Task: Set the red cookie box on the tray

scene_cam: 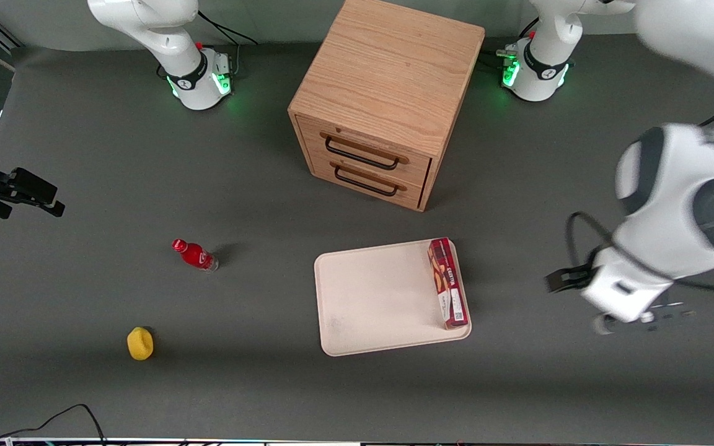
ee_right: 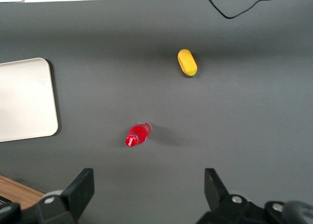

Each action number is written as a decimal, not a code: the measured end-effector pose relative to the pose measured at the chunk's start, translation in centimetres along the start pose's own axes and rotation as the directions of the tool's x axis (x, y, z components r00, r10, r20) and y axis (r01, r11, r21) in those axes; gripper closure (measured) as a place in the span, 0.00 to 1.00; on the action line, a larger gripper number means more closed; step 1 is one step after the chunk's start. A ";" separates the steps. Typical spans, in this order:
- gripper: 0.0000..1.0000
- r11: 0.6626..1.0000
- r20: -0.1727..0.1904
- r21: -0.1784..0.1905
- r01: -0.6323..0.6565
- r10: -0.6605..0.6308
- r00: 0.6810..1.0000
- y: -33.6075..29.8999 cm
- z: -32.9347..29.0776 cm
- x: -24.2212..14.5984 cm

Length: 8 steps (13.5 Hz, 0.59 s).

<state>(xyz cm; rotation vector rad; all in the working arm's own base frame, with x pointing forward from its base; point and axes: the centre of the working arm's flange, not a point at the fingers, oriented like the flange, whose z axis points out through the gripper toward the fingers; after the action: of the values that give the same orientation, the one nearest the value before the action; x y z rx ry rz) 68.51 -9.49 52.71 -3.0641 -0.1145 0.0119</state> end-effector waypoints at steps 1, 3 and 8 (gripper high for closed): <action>0.00 1.000 0.001 0.000 -0.026 0.026 1.000 -2.7 -1.2 -0.5; 0.00 0.999 -0.008 -0.001 -0.049 0.049 0.999 -7.1 -3.2 -2.0; 0.00 0.996 -0.056 -0.003 -0.093 0.093 0.994 -12.9 -4.7 -6.5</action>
<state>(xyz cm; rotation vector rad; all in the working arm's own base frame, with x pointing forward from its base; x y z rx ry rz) 61.13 2.54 58.41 -3.0693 0.0321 -0.0680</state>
